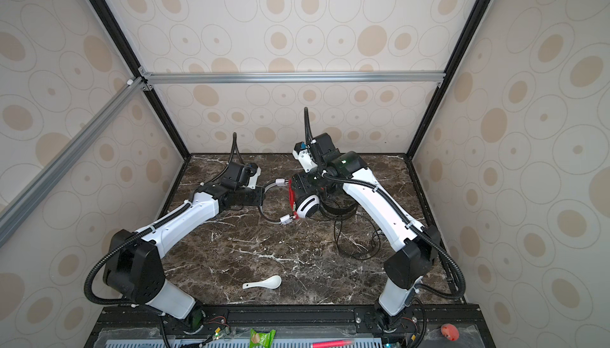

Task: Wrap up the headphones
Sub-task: 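Lower the wrapped white headphones onto the table with the left gripper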

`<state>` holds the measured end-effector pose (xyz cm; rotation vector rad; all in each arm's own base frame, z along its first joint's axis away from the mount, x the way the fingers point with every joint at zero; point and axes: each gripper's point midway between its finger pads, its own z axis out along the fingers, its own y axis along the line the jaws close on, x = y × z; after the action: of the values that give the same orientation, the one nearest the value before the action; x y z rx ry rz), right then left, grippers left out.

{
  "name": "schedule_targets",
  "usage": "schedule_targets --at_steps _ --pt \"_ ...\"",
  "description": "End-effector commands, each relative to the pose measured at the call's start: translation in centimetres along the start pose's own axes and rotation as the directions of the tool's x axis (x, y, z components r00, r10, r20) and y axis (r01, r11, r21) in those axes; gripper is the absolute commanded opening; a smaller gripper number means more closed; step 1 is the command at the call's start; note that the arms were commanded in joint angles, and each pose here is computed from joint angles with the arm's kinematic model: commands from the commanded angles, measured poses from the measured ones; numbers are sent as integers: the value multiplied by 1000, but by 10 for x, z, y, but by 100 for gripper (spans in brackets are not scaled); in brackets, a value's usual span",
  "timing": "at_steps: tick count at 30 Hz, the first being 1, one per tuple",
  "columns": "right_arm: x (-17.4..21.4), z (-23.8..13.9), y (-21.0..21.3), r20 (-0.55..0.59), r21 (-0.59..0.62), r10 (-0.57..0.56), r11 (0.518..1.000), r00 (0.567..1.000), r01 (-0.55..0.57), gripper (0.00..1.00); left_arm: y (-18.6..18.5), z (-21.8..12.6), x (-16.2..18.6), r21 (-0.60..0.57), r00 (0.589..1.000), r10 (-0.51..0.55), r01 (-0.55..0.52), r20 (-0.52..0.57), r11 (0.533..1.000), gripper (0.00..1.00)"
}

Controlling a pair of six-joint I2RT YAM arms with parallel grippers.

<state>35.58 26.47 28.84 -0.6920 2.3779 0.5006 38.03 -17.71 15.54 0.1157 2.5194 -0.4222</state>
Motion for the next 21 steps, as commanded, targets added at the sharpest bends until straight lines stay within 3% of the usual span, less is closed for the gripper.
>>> schedule_targets --at_steps 1,9,21 --pt "-20 -25 0 100 -9 9 1000 995 -8 76 11 -12 -10 0 996 -72 72 44 997 0" --pt "-25 -32 5 148 -29 -14 999 989 19 77 43 -3 -14 -9 990 -125 126 63 992 0" --pt "-19 -35 -6 124 12 -26 1000 992 24 79 110 34 -53 -34 973 -208 212 98 977 0"
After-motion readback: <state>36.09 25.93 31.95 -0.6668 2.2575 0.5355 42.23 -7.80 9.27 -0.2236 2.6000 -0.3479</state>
